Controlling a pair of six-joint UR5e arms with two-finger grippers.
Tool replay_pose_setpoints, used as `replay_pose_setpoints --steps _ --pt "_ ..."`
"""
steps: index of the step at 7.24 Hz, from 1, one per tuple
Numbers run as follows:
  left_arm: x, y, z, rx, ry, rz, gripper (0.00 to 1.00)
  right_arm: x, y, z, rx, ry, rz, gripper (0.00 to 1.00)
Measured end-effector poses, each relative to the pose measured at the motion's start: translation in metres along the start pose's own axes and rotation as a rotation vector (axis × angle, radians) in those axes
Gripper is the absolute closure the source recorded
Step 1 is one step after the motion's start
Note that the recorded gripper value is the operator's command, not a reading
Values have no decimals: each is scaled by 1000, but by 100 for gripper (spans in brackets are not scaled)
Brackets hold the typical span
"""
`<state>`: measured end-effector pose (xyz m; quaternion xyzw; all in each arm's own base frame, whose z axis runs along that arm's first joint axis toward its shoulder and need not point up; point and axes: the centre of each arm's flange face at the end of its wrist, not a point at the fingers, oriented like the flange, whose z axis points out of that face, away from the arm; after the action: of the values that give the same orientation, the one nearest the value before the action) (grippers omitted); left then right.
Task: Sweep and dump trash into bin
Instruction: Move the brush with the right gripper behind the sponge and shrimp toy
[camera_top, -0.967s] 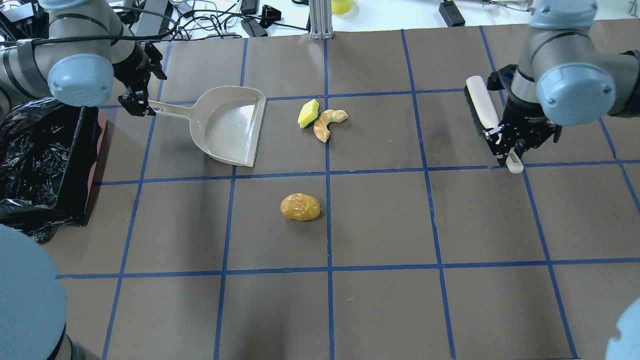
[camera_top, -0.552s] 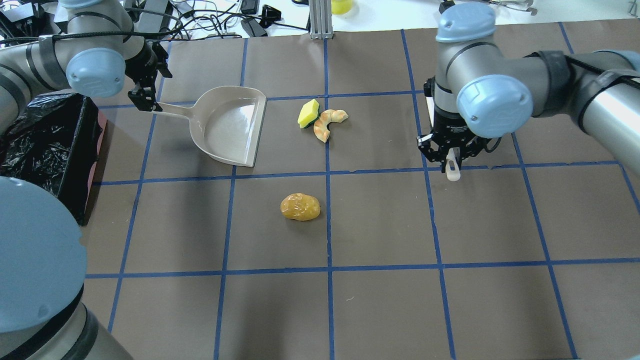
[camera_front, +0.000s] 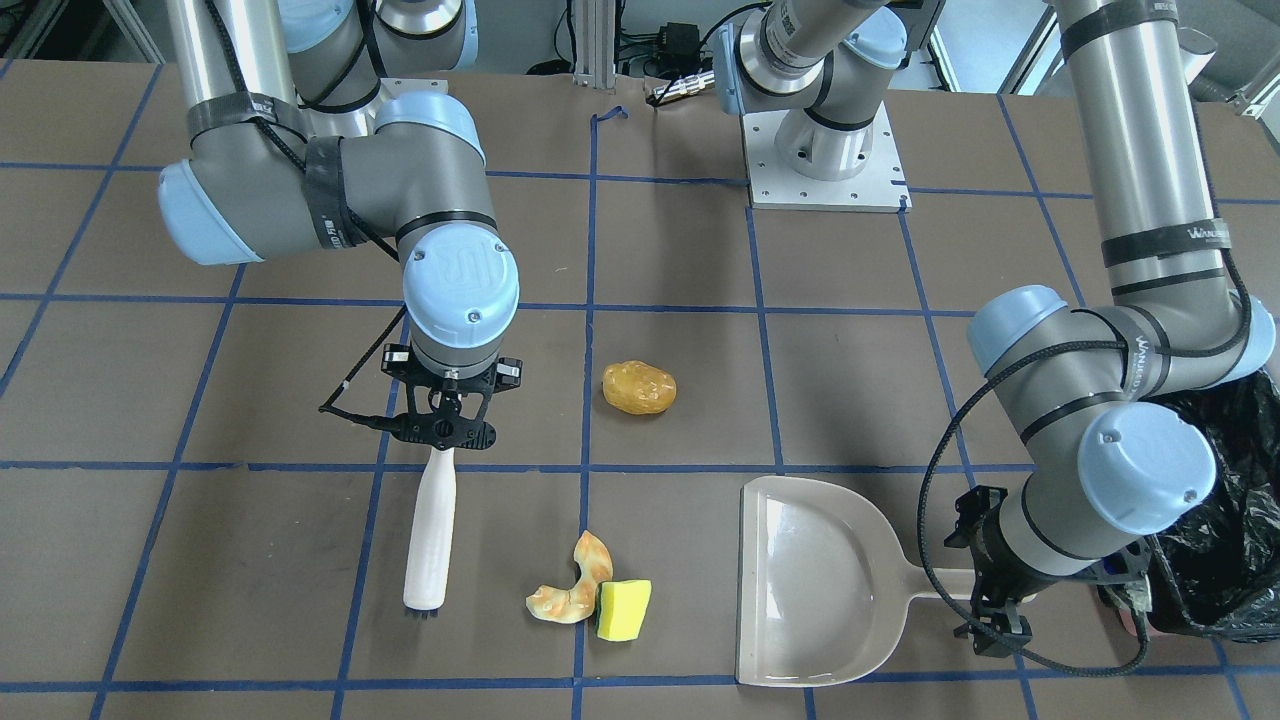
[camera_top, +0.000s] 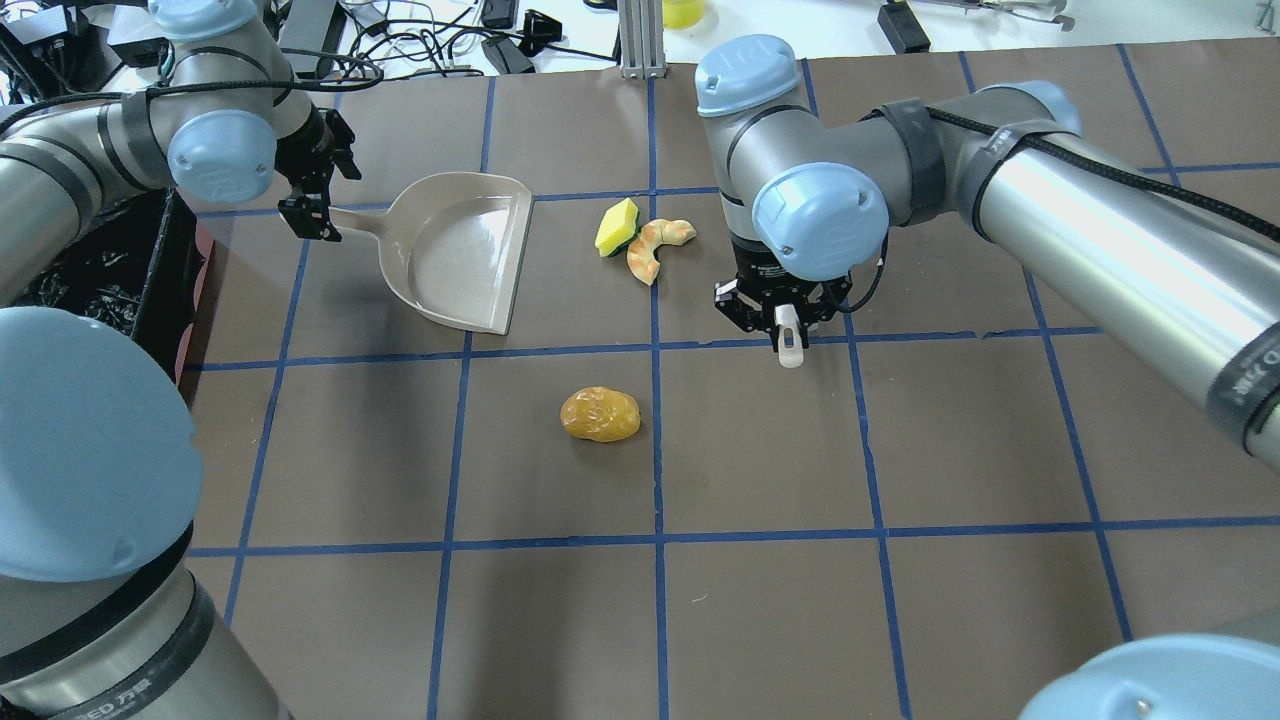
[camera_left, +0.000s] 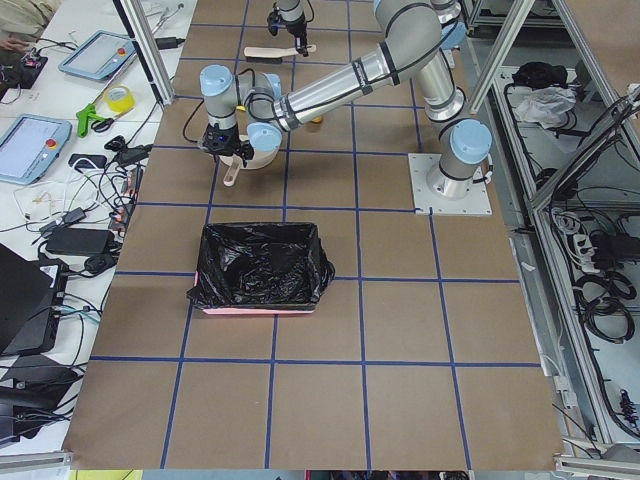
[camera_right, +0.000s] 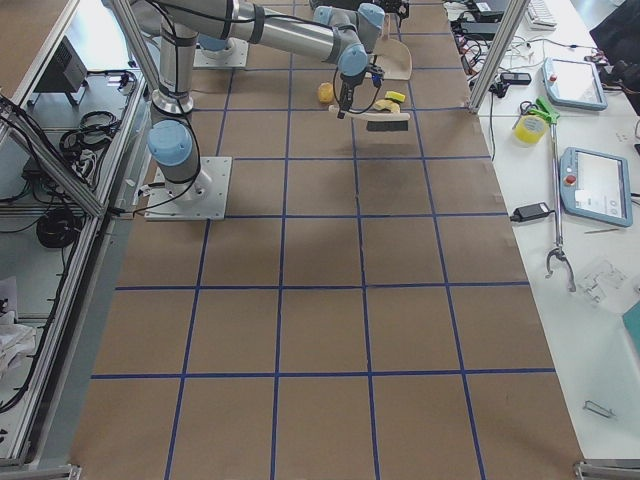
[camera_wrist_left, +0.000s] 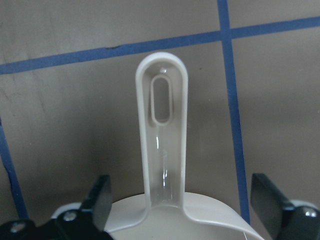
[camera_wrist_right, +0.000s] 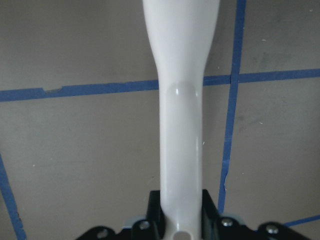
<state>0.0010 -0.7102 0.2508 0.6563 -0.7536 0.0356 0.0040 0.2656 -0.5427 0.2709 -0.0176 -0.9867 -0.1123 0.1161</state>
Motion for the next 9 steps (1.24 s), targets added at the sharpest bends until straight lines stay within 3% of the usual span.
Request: replay_pose_setpoints --steps 1,2,3,4,6,9 --pt "1 0 7 -3 -11 0 5 -6 -4 1 -4 2 9 89" --pt "1 0 12 -2 -20 1 15 -10 -8 2 -8 3 21 89" --pt "1 -1 17 4 -28 1 42 -15 -15 3 -13 -1 27 89" --pt "1 -2 20 8 -34 2 84 -22 -22 5 -22 -4 29 89" --pt "4 -3 18 14 -31 3 100 -37 -23 3 -37 0 30 89" --pt "10 -5 9 21 -18 -1 100 -63 -18 8 -48 -13 50 89"
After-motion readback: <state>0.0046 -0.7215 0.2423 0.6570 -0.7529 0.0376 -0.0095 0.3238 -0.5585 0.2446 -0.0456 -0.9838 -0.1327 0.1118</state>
